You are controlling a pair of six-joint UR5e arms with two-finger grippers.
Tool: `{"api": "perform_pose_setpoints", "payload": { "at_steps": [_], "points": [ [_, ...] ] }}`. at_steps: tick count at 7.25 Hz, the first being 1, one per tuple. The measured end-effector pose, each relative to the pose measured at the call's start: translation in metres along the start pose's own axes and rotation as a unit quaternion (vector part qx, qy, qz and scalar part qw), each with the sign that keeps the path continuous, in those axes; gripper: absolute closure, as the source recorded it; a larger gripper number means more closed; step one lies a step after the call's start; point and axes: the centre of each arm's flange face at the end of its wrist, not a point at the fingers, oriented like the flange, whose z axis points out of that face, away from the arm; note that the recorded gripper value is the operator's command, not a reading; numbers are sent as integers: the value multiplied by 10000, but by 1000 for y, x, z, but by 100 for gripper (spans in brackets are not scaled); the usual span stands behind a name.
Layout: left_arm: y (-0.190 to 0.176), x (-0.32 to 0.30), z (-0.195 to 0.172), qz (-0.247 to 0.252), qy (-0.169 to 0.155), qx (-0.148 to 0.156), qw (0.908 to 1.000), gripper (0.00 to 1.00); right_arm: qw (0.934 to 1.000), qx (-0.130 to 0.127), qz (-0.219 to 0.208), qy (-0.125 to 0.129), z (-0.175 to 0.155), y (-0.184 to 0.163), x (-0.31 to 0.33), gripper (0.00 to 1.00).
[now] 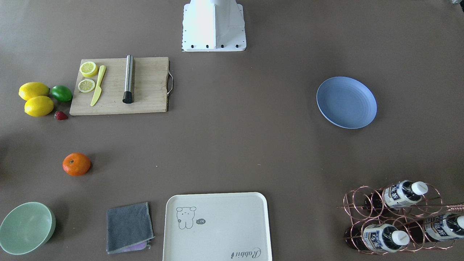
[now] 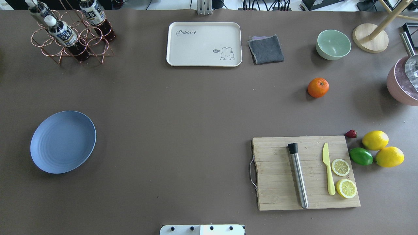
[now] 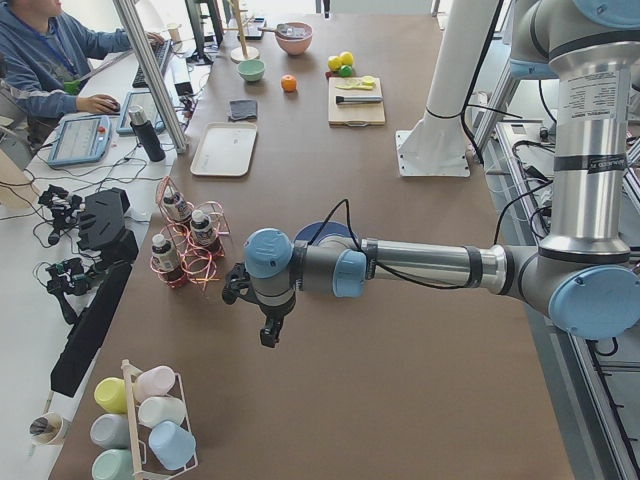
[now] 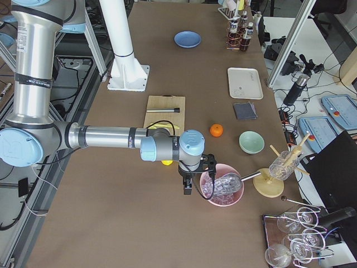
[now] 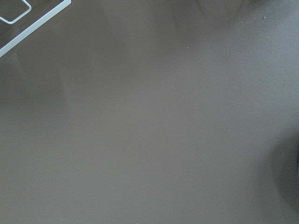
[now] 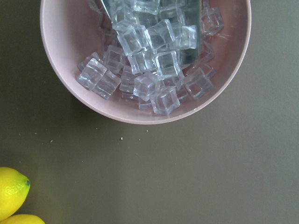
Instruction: Pick orange to plate
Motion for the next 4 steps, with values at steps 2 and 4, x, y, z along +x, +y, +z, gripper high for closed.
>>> {"api": "perform_pose_setpoints", "payload": {
  "at_steps": [2,4],
  "points": [
    [-2,3,-4,42,-38,38,10000,2,10000,3,-15,-1,0,-1,-1,0],
    [-4,5,-6,62,-50,60,10000,2,10000,5,-27,-1,-1,-1,-3,0]
  ]
}}
